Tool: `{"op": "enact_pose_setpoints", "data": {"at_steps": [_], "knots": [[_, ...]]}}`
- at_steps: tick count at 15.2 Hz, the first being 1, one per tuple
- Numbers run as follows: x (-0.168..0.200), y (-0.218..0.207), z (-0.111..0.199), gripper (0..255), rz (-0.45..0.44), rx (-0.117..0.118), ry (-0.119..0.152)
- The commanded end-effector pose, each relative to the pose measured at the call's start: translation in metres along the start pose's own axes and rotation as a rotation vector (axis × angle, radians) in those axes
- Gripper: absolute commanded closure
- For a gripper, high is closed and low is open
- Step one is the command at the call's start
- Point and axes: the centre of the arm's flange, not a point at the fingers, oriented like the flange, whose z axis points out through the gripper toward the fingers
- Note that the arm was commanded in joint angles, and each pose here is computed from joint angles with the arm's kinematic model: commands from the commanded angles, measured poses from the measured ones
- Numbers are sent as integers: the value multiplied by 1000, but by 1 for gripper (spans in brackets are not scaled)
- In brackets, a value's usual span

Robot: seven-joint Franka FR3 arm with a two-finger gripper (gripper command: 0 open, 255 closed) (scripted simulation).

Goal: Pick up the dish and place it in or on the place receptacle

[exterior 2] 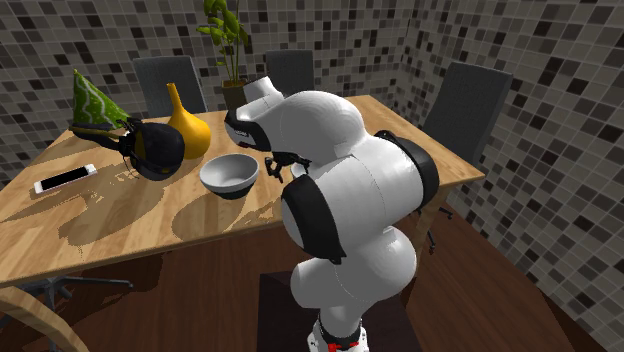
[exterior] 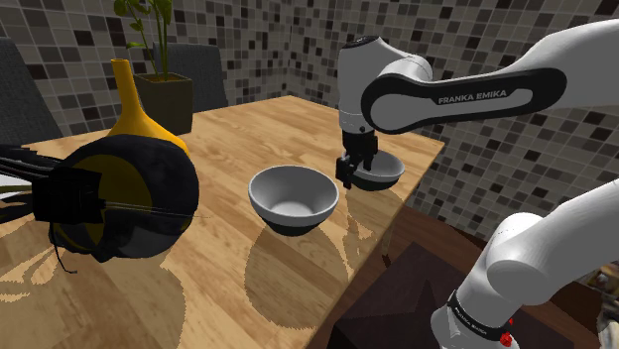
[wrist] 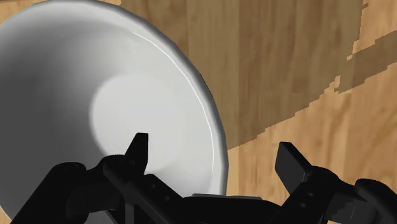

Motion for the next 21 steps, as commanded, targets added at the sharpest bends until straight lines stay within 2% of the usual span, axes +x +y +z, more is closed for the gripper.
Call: {"op": "enact_pose_setpoints", "data": {"at_steps": [1,4,5,14,21], "knots": [[0,0,0,0,0,0,0],[0,0,0,0,0,0,0],[0,0,0,255,0,0,0],[0,0,0,255,0,0,0],[-2,10,-35,255,0,0,0]]}}
